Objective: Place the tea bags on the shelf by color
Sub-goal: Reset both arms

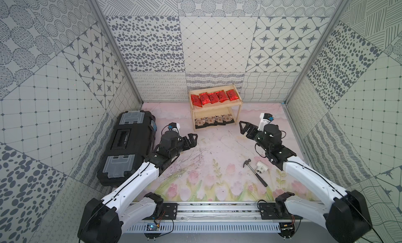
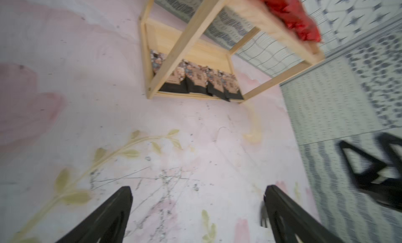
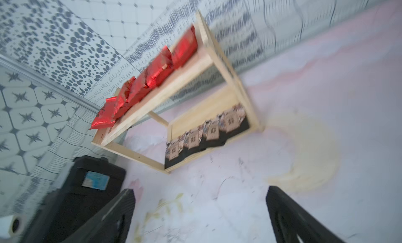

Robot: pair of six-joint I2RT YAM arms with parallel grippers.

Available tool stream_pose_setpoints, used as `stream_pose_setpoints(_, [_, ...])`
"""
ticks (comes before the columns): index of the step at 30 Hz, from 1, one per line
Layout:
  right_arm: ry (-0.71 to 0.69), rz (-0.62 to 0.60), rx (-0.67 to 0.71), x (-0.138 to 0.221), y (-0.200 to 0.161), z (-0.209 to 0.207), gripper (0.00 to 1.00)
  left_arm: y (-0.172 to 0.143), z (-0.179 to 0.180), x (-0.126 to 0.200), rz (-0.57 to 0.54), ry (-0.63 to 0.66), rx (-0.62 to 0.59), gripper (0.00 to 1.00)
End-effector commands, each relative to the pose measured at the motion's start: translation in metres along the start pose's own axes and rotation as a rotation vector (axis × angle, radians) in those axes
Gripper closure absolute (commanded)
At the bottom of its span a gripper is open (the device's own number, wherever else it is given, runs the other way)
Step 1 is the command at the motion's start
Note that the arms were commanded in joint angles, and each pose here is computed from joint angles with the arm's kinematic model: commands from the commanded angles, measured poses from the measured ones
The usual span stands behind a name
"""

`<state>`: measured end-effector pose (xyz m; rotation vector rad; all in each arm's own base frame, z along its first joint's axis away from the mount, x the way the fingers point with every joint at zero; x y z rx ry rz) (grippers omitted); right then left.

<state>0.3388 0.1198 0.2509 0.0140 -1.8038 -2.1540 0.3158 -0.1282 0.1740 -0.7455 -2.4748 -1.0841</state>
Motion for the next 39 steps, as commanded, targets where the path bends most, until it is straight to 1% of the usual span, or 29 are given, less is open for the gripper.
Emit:
stream_pose_setpoints(1, [-0.308, 0.025, 0.45, 0.018, -0.044, -0.079, 0.0, 0.039, 0.052, -0.005, -0.306, 0.198, -0.523, 0.0])
stream_pose_setpoints(2, [-0.284, 0.024, 0.435, 0.019, -0.05, -0.086, 0.01, 0.04, 0.07, -0.013, -0.277, 0.235, -0.512, 0.0])
stream_pose_setpoints(3, [-0.299, 0.002, 0.41, 0.02, -0.056, -0.1, 0.01, 0.04, 0.086, -0.022, -0.243, 0.255, -0.496, 0.01])
stream_pose_setpoints(4, [-0.32, -0.02, 0.407, 0.019, -0.063, -0.11, 0.01, 0.031, 0.099, -0.033, -0.188, 0.256, -0.531, 0.01])
stream_pose_setpoints(5, [-0.346, -0.035, 0.407, 0.017, -0.066, -0.118, 0.01, 0.03, 0.109, -0.043, -0.176, 0.268, -0.564, 0.0])
stream_pose_setpoints(6, [-0.36, -0.019, 0.413, 0.011, -0.072, -0.125, 0.01, 0.038, 0.11, -0.05, -0.177, 0.272, -0.563, 0.0])
stream_pose_setpoints(7, [-0.362, -0.01, 0.425, 0.004, -0.075, -0.127, 0.01, 0.038, 0.109, -0.058, -0.149, 0.245, -0.562, 0.0])
stream_pose_setpoints(8, [-0.361, -0.015, 0.416, -0.002, -0.078, -0.129, 0.01, 0.04, 0.106, -0.062, -0.164, 0.202, -0.553, 0.0])
stream_pose_setpoints(9, [-0.353, -0.034, 0.408, -0.008, -0.076, -0.129, 0.01, 0.041, 0.107, -0.064, -0.177, 0.177, -0.514, 0.0])
stream_pose_setpoints(10, [-0.335, -0.02, 0.428, -0.017, -0.079, -0.128, 0.01, 0.044, 0.106, -0.067, -0.198, 0.154, -0.514, 0.0])
stream_pose_setpoints(11, [-0.334, -0.018, 0.436, -0.023, -0.077, -0.129, 0.01, 0.048, 0.114, -0.065, -0.217, 0.183, -0.485, 0.01])
stream_pose_setpoints(12, [-0.334, -0.002, 0.432, -0.028, -0.083, -0.132, 0.01, 0.048, 0.122, -0.063, -0.229, 0.181, -0.445, 0.0])
stream_pose_setpoints(15, [-0.33, -0.011, 0.42, -0.041, -0.096, -0.14, 0.01, 0.044, 0.124, -0.068, -0.249, 0.139, -0.455, 0.0])
stream_pose_setpoints(16, [-0.322, 0.014, 0.421, -0.047, -0.101, -0.142, 0.01, 0.047, 0.127, -0.068, -0.246, 0.152, -0.434, 0.0])
stream_pose_setpoints(17, [-0.296, 0.106, 0.409, -0.051, -0.108, -0.143, 0.02, 0.051, 0.133, -0.069, -0.226, 0.16, -0.391, 0.0])
stream_pose_setpoints(20, [-0.247, 0.096, 0.353, -0.055, -0.105, -0.149, 0.01, 0.053, 0.137, -0.07, -0.211, 0.158, -0.354, 0.0])
stream_pose_setpoints(21, [-0.243, 0.113, 0.353, -0.055, -0.107, -0.149, 0.01, 0.054, 0.138, -0.07, -0.216, 0.156, -0.355, 0.0])
stream_pose_setpoints(29, [-0.222, 0.111, 0.394, -0.057, -0.108, -0.14, 0.01, 0.054, 0.138, -0.069, -0.218, 0.157, -0.354, 0.0])
stream_pose_setpoints(32, [-0.211, 0.117, 0.38, -0.058, -0.108, -0.142, 0.01, 0.054, 0.137, -0.069, -0.219, 0.155, -0.356, 0.0])
stream_pose_setpoints(34, [-0.215, 0.127, 0.394, -0.06, -0.109, -0.141, 0.01, 0.054, 0.137, -0.069, -0.218, 0.157, -0.356, 0.0])
stream_pose_setpoints(39, [-0.217, 0.113, 0.392, -0.057, -0.108, -0.141, 0.01, 0.053, 0.137, -0.069, -0.218, 0.156, -0.356, 0.0])
Point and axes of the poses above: each gripper's point midway between its finger pads, its own x axis back along the fingers, its own z axis along the line the jaws close on, y = z × x, the point moved 1 cm from there along x, back along the fingers, and after that the axes turned 15 degrees about x, right-handed, at the moved point
